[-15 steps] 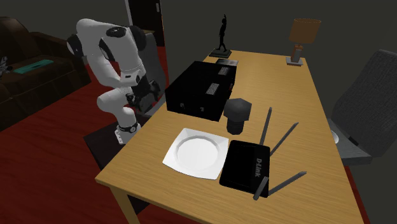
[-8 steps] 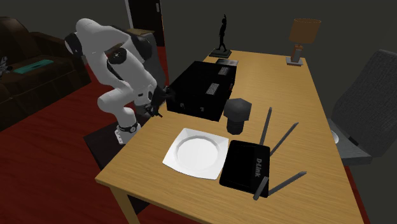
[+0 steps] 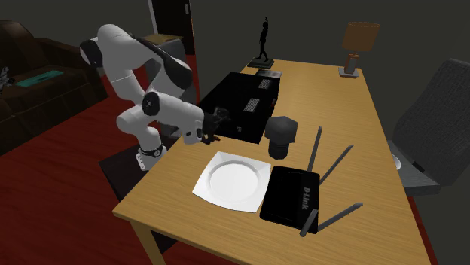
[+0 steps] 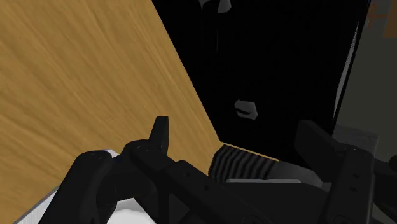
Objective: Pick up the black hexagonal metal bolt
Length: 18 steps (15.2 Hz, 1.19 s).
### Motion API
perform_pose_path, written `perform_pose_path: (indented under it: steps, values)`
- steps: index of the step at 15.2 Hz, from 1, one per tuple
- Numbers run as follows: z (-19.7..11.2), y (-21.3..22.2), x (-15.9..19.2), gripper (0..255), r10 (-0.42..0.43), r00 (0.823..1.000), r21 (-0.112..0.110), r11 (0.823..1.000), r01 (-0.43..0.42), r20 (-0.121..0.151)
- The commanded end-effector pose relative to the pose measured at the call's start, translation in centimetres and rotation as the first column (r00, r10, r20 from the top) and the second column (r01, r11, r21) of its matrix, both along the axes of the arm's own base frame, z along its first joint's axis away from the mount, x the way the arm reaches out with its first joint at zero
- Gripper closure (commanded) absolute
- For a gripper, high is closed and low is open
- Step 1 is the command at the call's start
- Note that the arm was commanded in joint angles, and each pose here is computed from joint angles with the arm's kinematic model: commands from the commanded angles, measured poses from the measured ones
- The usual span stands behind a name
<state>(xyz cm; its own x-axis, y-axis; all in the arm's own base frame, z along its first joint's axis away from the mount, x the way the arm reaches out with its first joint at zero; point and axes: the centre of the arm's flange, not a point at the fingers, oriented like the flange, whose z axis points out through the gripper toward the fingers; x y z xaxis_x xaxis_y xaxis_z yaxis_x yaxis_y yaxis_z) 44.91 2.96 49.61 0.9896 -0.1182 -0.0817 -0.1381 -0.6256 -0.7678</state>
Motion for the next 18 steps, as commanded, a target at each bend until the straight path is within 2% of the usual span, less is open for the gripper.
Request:
perform_pose_path:
  steps: [1,3,6,9,12,13,18]
  values:
    - [-0.4,1.0,1.9,0,-0.017,1.000,0.100,0.995,0.017,-0.003]
    - [-1.2,2.0,3.7,0,-0.030,1.000,0.192,0.981,0.031,-0.009]
    - [-2.1,3.5,6.4,0,-0.048,0.999,0.327,0.943,0.052,-0.020]
    - [-2.8,5.1,9.2,0,-0.065,0.997,0.456,0.887,0.073,-0.034]
    - [-3.3,6.7,11.9,0,-0.079,0.996,0.575,0.813,0.093,-0.049]
    - [-3.4,6.9,12.3,0,-0.081,0.995,0.590,0.801,0.096,-0.052]
    - [-6.0,6.9,12.3,0,-0.081,0.995,0.590,0.801,0.096,-0.052]
